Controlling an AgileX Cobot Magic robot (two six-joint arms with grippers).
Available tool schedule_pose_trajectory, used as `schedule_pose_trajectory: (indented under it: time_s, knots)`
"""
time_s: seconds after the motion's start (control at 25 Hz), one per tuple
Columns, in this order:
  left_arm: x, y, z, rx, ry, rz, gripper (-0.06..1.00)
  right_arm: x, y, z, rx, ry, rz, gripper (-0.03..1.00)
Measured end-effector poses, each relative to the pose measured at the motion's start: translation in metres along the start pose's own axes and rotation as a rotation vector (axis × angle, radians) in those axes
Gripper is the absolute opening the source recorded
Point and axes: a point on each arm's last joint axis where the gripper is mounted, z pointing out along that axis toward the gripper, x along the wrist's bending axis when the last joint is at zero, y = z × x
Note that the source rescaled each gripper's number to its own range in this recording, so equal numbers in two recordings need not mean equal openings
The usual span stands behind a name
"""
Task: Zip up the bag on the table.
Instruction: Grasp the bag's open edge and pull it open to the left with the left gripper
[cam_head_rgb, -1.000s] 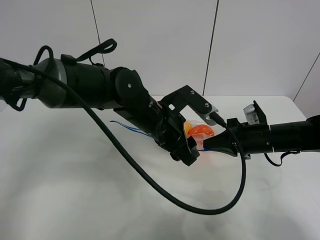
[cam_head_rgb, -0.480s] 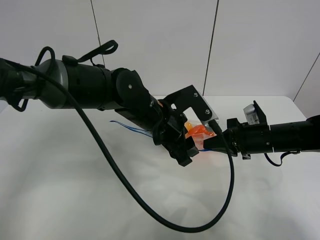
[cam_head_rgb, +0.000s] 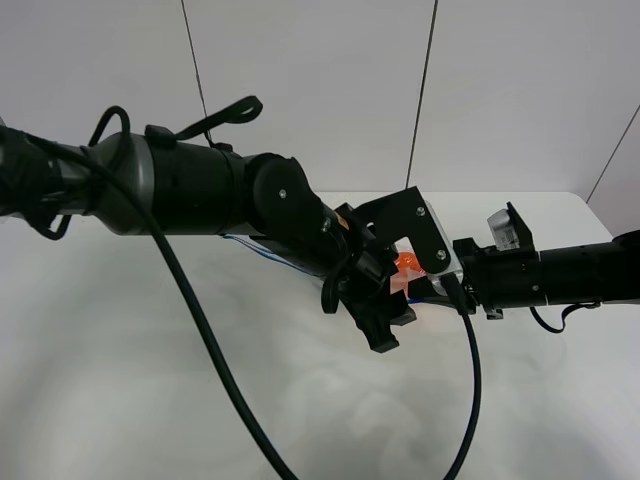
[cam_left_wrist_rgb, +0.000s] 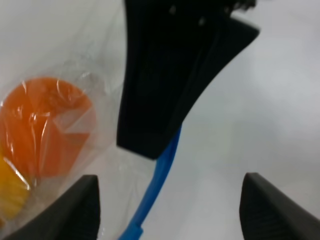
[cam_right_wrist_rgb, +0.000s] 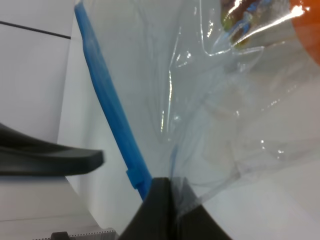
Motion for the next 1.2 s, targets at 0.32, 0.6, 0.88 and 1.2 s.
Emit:
schedule_pose_trajectory:
  time_s: [0.32,0.6,0.88,1.2]
  knots:
    - [-0.001,-0.017,0.028,0.048,0.019,0.042,0.78,0.000,-0.001,0.000,0.014,-0.004,-0.009,0.00]
    - [0.001,-0.016,0.028,0.039,0.032,0.070,0.68,0.000,-0.001,0.000,0.015,-0.006,-0.010,0.00]
    - [0.001,-0.017,0.028,0.041,0.032,0.092,0.67,-0.001,-0.001,0.000,0.015,-0.008,-0.010,0.00]
    - [0.002,-0.021,0.027,0.064,0.008,0.142,0.66,-0.001,-0.001,0.000,0.015,-0.008,-0.010,0.00]
